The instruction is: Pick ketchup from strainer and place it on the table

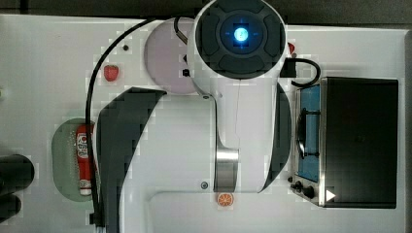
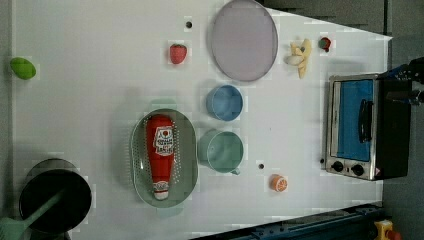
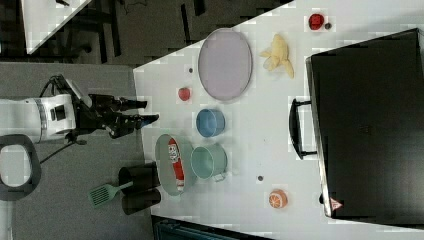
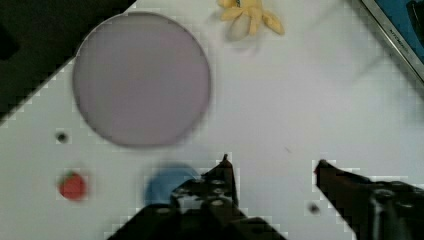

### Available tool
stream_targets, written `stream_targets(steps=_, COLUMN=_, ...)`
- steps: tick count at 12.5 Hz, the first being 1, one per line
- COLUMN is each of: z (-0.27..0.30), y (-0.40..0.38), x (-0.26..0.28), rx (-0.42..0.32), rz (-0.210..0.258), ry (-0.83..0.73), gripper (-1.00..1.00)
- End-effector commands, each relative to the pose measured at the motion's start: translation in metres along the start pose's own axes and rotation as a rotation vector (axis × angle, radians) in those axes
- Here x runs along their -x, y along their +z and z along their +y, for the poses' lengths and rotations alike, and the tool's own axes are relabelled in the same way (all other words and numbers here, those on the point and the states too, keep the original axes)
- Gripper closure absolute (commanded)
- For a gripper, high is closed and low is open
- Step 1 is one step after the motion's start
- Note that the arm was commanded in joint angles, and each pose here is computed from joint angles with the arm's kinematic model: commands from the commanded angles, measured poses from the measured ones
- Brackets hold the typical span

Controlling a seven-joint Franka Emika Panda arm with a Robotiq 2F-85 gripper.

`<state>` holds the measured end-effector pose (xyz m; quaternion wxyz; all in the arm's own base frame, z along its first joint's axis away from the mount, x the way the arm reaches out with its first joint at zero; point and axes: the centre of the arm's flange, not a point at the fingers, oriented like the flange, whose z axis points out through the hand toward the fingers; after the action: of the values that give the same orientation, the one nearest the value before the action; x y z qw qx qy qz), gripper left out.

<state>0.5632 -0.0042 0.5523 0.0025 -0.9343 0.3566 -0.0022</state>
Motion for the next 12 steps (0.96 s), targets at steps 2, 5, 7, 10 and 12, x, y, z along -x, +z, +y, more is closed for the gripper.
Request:
stream_targets(steps=2, z=0.066, y=-0.034, x=0.061, rx=0.054, rz=-0.047, ry=0.064, gripper=-0.81)
stream_targets(steps=5, z=0.01, y=-0.016, x=0.094, rx=0.067, rz=-0.031, ry=-0.059, gripper=-1.0)
stream_targets(steps=7, z=-0.032, y=0.0, x=0.126, rx=0.082, rz=-0.028, ry=-0.16, gripper=-1.0)
stream_targets(steps=10, z=-0.092, y=0.027, x=0.181, rx=0.071, rz=-0.013, ry=-0.315, gripper=-1.0)
stream_targets(steps=12, z=-0.127, y=0.047, x=0.216, rx=0.042, rz=-0.006, ry=-0.406, gripper=-1.0)
